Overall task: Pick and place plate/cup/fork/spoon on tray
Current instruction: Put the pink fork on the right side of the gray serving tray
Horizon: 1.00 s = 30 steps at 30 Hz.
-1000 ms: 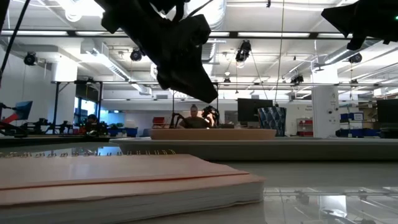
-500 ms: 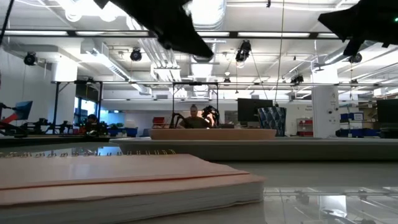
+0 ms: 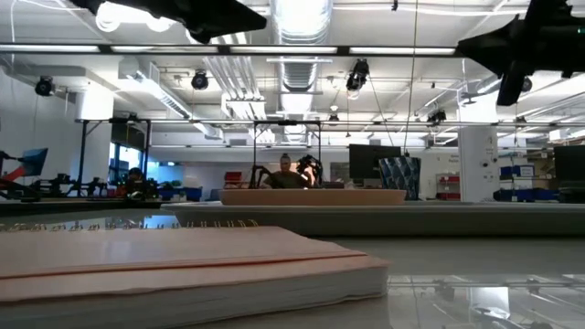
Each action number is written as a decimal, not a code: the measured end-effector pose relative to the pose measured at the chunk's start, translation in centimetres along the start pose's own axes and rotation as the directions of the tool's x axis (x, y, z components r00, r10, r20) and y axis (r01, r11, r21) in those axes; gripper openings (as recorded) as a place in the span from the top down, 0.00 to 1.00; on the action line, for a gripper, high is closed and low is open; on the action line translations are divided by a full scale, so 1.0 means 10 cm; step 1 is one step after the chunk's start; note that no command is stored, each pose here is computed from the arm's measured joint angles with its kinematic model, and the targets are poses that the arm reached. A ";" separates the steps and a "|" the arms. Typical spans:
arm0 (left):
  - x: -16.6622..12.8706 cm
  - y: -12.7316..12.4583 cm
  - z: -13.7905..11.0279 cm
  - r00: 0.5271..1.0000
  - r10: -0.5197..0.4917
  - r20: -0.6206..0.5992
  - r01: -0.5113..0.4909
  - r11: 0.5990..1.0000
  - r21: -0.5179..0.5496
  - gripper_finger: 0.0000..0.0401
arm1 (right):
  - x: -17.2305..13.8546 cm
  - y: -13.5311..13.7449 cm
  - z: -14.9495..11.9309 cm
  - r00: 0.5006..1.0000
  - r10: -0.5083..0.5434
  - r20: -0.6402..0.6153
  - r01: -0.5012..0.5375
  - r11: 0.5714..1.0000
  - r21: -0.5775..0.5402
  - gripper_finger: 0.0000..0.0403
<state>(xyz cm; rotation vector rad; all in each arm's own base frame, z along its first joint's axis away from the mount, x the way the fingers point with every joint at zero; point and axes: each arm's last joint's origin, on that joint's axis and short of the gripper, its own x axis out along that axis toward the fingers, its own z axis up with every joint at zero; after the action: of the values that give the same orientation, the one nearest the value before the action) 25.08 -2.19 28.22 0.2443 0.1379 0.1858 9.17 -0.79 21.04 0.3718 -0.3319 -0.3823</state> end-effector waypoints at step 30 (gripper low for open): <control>-0.40 0.16 0.00 0.985 0.109 0.135 -0.111 0.994 0.008 1.00 | 0.92 0.02 0.51 0.216 -0.666 -0.714 0.628 0.655 -0.420 0.98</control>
<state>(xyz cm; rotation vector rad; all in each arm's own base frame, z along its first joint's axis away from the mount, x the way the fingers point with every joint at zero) 20.89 -1.47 29.12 0.2793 -0.0080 0.2774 15.36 -5.88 27.83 0.6124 0.8726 -1.0052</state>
